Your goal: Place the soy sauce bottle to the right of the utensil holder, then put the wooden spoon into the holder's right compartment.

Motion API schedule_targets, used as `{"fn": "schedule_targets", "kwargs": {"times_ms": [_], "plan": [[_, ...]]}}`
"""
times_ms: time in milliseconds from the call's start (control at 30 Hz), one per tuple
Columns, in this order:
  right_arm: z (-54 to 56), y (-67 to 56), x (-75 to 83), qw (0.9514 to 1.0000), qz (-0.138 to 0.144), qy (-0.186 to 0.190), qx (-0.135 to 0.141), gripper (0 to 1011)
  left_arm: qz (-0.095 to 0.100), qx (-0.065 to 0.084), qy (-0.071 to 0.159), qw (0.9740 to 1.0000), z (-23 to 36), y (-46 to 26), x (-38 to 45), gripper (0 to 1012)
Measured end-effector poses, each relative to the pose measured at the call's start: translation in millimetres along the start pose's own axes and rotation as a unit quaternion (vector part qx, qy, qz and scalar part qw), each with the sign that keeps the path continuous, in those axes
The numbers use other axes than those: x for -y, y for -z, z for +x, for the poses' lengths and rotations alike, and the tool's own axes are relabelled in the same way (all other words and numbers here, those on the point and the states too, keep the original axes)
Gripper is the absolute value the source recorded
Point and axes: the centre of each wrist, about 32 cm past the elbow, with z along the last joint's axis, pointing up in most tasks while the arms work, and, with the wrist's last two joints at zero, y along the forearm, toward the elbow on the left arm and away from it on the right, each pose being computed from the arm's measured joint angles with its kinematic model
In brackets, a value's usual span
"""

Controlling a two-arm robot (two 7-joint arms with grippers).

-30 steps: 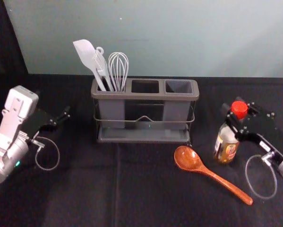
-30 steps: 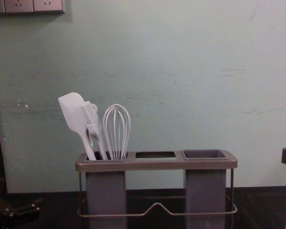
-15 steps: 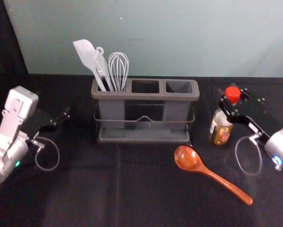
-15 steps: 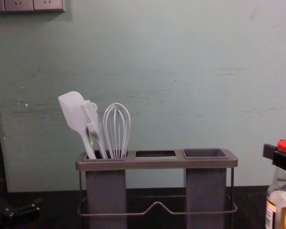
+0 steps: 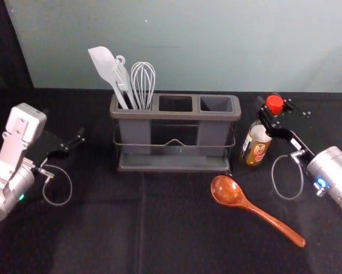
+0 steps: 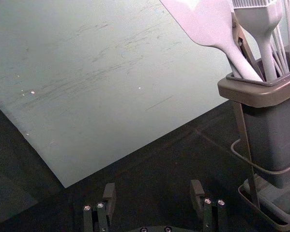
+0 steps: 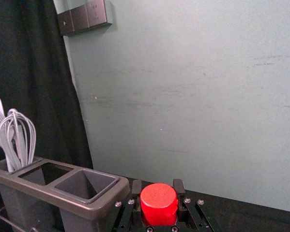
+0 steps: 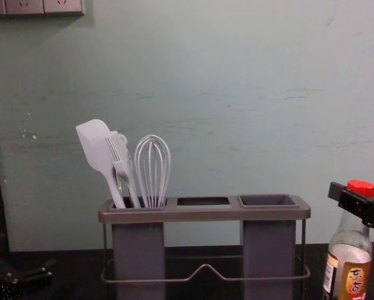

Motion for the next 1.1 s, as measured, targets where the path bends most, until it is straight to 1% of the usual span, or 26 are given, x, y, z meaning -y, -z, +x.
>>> {"fn": "schedule_targets", "kwargs": {"times_ms": [100,367,733,767,800,867,900,967,1033,1067,1100], "plan": [[-0.3,1.2,-1.6,1.0,0.002,0.001,-0.004,390,0.0,0.0,0.0,1.0,0.0,0.0,0.0,1005],[-0.5,5.1,-6.5,1.0,0.001,0.0,-0.001,392,0.0,0.0,0.0,1.0,0.0,0.0,0.0,1005],[-0.8,9.2,-10.6,0.9999,0.0,-0.005,-0.012,397,0.0,0.0,0.0,1.0,0.0,0.0,0.0,1005],[-0.8,9.3,-10.8,0.9999,0.0,-0.005,-0.012,409,0.0,0.0,0.0,1.0,0.0,0.0,0.0,1005],[-1.1,9.3,-10.9,0.9999,0.001,-0.005,-0.013,461,0.0,0.0,0.0,1.0,0.0,0.0,0.0,1005],[-1.4,9.3,-11.1,0.9999,0.003,-0.005,-0.014,501,0.0,0.0,0.0,1.0,0.0,0.0,0.0,1005],[-1.4,8.9,-11.2,0.9999,0.004,-0.005,-0.014,543,0.0,0.0,0.0,1.0,0.0,0.0,0.0,1005],[-2.3,5.9,-11.2,0.9998,0.01,-0.007,-0.014,602,0.0,0.0,0.0,1.0,0.0,0.0,0.0,1005],[-2.6,2.8,-10.6,0.9997,0.015,-0.007,-0.015,633,0.0,0.0,0.0,1.0,0.0,0.0,0.0,1005],[-2.2,-0.8,-9.6,0.9996,0.021,-0.007,-0.014,703,0.0,0.0,0.0,1.0,0.0,0.0,0.0,1005],[-2.1,-3.2,-8.9,0.9996,0.025,-0.007,-0.014,718,0.0,0.0,0.0,1.0,0.0,0.0,0.0,1005]]}}
